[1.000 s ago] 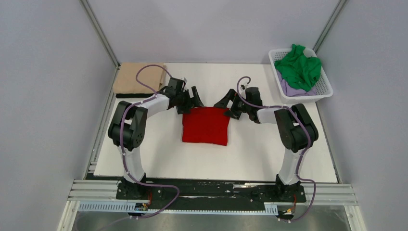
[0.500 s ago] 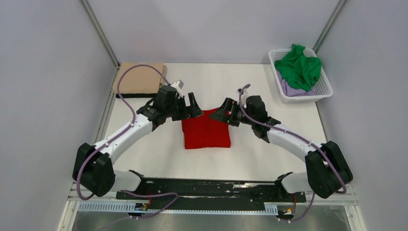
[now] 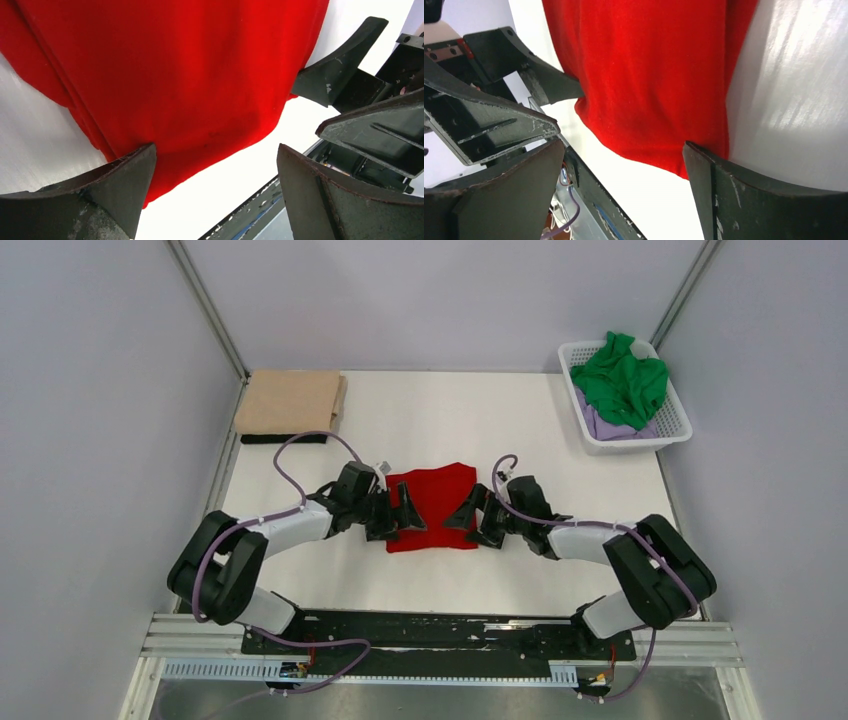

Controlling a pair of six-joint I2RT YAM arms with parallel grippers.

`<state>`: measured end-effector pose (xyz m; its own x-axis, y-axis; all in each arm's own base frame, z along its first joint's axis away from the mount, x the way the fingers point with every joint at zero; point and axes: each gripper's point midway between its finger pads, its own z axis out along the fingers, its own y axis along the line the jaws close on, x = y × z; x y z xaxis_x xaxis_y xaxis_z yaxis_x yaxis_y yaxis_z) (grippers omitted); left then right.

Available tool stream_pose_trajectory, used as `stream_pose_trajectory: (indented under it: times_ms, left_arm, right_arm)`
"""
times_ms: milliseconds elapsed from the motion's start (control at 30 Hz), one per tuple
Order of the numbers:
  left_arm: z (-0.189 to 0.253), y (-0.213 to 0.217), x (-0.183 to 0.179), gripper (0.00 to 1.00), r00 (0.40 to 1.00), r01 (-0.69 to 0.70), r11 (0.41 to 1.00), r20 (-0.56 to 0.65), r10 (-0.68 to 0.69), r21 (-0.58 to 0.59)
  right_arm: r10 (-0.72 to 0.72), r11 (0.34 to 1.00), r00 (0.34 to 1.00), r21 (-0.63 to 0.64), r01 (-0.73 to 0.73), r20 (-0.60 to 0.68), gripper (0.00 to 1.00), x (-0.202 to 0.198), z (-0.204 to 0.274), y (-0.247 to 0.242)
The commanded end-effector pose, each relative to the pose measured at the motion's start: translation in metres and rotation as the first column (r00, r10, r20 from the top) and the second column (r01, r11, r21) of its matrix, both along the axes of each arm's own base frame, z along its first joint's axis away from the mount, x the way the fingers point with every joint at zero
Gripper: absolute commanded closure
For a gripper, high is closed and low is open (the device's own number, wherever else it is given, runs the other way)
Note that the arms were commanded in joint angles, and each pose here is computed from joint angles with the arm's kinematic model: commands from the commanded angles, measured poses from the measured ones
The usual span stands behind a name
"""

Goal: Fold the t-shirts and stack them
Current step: Fold the long partially folded tshirt into a neat square

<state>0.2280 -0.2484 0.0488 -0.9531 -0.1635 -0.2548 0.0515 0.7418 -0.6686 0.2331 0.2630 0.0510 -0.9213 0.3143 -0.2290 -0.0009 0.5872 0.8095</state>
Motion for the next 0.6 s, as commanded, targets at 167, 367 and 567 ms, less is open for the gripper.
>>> stream_pose_trajectory:
  times_ms: [167, 367, 567]
  left_arm:
    - [-0.061, 0.074, -0.029, 0.00, 0.984, -0.112, 0.917, -0.088, 0.157, 0.383]
    - [-0.013, 0.057, -0.020, 0.00, 0.997, -0.078, 0.961, 0.010, 0.079, 0.266]
    - [0.045, 0.068, 0.007, 0.00, 0.971, -0.198, 0.943, 0.184, 0.151, 0.267]
  right_arm:
    - [-0.231, 0.933, 0.970, -0.299, 0.201, -0.071, 0.00, -0.011, -0.061, -0.065]
    - [-0.122, 0.964, 0.982, -0.217, 0.151, 0.144, 0.00, 0.001, -0.005, -0.053]
    - [-0.213, 0.961, 0.857, -0.058, 0.270, 0.469, 0.00, 0.011, 0.095, -0.070]
